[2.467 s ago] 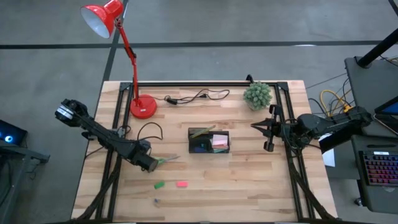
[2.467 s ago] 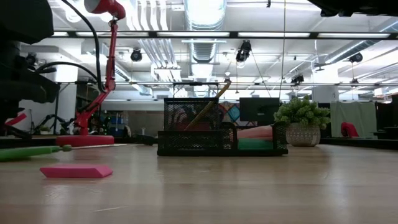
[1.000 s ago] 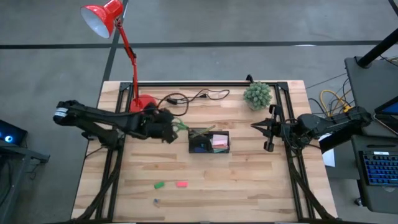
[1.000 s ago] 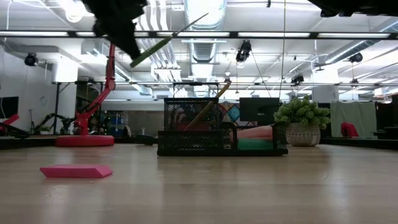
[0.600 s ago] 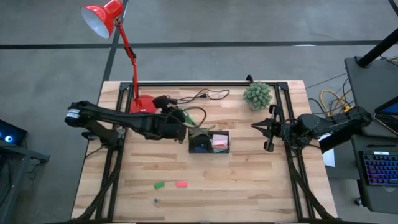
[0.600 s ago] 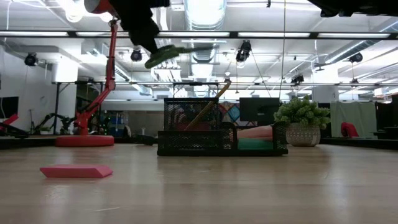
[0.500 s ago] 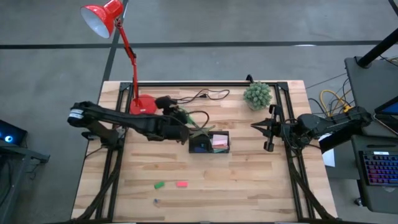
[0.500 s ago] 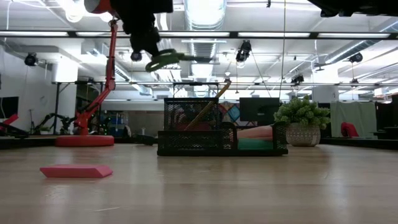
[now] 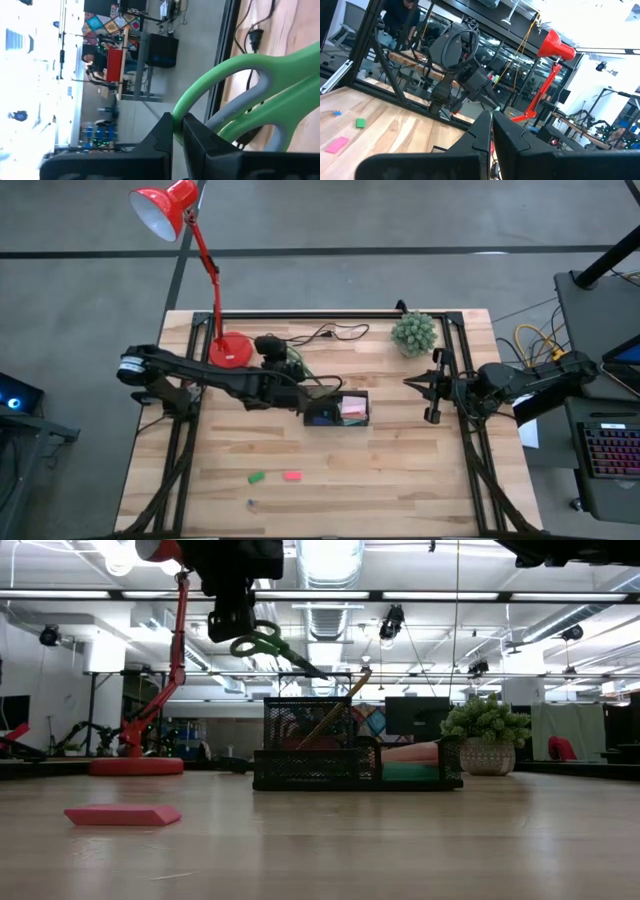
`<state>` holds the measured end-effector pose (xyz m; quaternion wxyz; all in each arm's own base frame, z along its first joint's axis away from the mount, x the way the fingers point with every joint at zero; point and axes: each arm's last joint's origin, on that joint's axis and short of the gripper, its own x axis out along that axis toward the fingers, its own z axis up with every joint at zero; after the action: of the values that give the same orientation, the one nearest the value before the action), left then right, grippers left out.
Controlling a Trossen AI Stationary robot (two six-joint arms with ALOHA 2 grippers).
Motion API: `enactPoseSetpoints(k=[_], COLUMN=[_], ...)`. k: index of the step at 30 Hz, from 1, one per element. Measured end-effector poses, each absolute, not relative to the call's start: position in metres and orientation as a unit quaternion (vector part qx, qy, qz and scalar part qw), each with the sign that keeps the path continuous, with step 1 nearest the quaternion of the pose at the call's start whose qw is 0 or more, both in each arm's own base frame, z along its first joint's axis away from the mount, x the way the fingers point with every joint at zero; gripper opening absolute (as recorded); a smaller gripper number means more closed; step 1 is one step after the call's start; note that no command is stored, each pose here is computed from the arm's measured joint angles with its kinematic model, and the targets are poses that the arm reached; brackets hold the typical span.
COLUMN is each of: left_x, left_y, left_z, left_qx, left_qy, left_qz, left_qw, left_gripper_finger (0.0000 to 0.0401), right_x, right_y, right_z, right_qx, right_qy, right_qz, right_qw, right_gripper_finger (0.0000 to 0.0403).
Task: Pick and place office supplies into organizer
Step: Put the green scissors into the black desk organizer
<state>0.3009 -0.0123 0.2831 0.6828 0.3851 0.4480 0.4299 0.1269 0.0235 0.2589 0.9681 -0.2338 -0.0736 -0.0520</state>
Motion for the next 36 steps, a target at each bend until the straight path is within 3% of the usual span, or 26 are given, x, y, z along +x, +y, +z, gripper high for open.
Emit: enactPoseSetpoints(k=[8,21,36], left_x=[0.307,0.325,0.333], left_y=[-0.018,-0.028,-0.047], left_z=[0.274,0.255,0.254], left_qx=[0.466,0.533,0.541], left_qy=[0.467,0.477,0.443], left_qz=[0.421,0.413,0.426], left_qw=[0.622,0.564,0.574], left_gripper_finger=[0.0000,0.0000,0.0000], right_x=[0.127,0.127,0.127], right_y=[0.023,0.024,0.024], right_z=[0.259,0.258,0.258], right_qx=[-0.234,-0.235,-0.236], right_qy=[-0.073,-0.070,-0.070], right_qz=[-0.052,-0.051,-0.051], right_qw=[0.968,0.968,0.968], right_gripper_finger=[0.0008,0.0008,0.0008])
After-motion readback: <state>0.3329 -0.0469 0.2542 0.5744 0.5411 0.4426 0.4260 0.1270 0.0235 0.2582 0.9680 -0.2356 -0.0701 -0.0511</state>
